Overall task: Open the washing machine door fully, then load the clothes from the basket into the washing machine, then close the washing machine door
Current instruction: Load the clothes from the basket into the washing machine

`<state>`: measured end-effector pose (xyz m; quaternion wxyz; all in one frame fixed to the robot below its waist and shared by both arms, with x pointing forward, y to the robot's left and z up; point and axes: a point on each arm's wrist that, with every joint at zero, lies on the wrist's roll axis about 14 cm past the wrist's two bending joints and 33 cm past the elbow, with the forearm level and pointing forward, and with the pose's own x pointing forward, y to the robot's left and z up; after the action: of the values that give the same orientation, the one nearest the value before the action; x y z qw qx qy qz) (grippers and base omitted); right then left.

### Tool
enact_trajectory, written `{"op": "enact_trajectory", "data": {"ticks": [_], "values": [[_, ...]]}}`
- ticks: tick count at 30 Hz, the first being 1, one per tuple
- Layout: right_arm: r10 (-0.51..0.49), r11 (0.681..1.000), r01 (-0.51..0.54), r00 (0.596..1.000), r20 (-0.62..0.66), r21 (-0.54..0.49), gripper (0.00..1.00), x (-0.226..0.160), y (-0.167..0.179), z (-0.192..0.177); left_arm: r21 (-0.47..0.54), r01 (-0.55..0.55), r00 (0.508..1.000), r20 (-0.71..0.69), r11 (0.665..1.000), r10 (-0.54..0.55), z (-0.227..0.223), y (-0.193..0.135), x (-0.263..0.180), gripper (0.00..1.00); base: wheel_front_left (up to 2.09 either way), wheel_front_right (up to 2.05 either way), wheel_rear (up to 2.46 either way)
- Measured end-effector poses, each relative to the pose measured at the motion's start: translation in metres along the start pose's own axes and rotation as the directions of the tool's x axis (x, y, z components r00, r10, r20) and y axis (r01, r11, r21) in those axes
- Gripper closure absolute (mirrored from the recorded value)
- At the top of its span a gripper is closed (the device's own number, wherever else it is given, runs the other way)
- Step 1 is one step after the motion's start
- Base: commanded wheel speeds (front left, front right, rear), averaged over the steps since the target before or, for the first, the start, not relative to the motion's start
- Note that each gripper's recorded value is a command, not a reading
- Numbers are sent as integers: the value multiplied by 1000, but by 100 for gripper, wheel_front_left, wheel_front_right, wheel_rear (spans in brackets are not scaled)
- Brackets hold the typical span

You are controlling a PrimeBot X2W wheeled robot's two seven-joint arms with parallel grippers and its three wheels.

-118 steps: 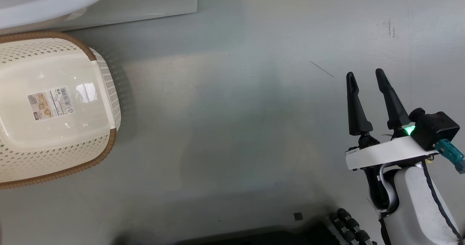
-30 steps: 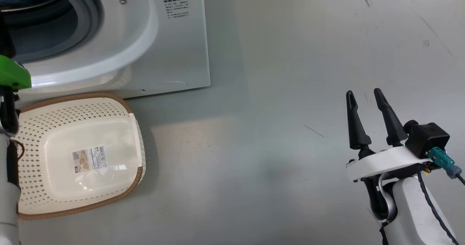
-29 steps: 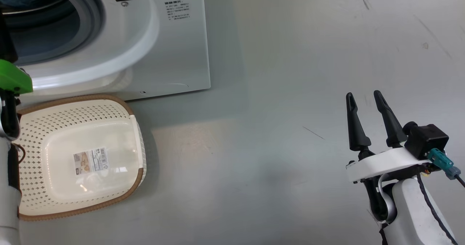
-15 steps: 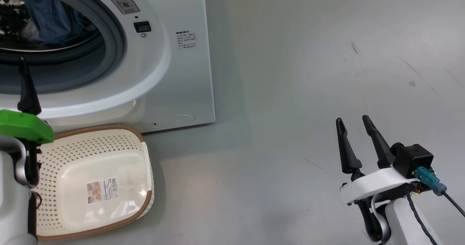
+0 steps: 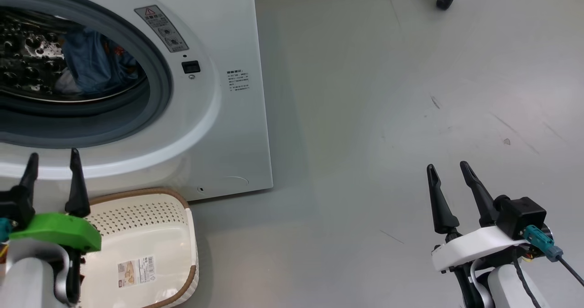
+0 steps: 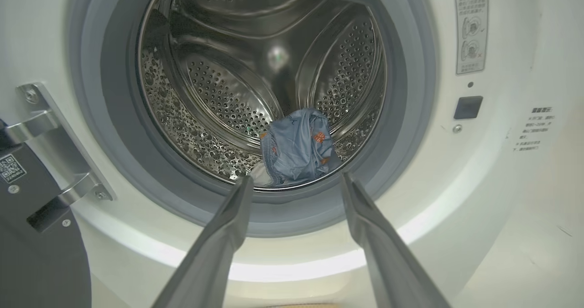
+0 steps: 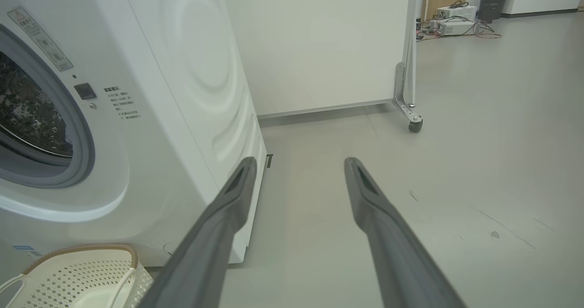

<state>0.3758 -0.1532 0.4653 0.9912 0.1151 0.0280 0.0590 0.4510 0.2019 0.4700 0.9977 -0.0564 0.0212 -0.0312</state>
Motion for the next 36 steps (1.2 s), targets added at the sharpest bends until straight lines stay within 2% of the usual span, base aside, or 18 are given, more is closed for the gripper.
{"op": "enact_trajectory", "data": {"ticks": [13,36], "values": [[10,1000,-10,998,56,-14,0,-8,4,18,-30,-34,999,-3,999,34,-8,-6,-55,0,0,0,0],[39,999,-38,997,72,-19,0,-7,13,22,-24,-73,997,15,997,73,-4,-3,-84,0,0,0,0]]}}
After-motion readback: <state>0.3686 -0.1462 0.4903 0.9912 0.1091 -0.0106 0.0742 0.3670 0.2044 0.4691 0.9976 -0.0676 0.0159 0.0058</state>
